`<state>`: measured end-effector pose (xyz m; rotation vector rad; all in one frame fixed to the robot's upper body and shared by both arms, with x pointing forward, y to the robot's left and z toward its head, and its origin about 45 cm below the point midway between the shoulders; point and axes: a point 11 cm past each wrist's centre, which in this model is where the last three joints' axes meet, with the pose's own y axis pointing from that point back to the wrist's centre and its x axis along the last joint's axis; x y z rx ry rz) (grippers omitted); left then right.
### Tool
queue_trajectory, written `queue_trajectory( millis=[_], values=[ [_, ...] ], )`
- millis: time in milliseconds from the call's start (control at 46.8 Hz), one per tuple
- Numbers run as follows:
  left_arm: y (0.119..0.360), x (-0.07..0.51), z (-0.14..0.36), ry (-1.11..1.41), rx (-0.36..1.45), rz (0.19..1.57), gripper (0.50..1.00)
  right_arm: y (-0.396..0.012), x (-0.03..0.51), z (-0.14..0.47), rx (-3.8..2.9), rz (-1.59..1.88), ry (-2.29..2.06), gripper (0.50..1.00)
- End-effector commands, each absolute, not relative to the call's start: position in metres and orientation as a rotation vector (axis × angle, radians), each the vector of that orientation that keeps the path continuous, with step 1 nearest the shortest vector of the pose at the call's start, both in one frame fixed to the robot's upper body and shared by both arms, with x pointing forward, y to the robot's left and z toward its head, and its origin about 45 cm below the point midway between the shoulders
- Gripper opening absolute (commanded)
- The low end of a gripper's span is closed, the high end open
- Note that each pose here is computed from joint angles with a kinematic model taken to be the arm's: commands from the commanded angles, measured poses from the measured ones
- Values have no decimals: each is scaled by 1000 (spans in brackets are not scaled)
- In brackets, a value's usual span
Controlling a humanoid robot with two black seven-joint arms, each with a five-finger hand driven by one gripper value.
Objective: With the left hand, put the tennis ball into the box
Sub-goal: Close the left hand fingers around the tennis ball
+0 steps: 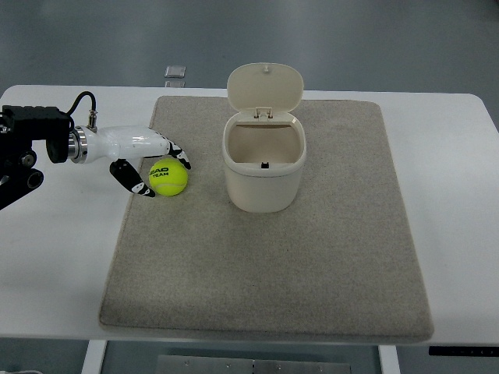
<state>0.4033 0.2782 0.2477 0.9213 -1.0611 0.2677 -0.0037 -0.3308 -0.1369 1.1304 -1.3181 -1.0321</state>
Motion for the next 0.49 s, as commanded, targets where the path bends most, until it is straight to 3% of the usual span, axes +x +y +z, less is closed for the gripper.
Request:
queue_trajectory(
  millis=[0,85,192,320,363,470],
  values=[
    [278,402,246,-1059,925,261,786,-331,-4,-137,1130,-1032,-1318,901],
    [279,402,245,-1058,927,261,776,-331,-4,-137,1130,-1032,-1318,901],
    [278,403,246,-1060,926,261,709,-331,-4,-137,1130,-1032,-1318,901],
    [277,404,250,-1068,920,267,572,-331,-4,-137,1130,-1032,-1318,901],
    [278,405,251,-1070,920,269,502,-331,-4,-137,1130,-1032,-1318,901],
    [281,405,256,-1078,924,276,500,-331,-4,-137,1130,-1033,-1319,901]
  ],
)
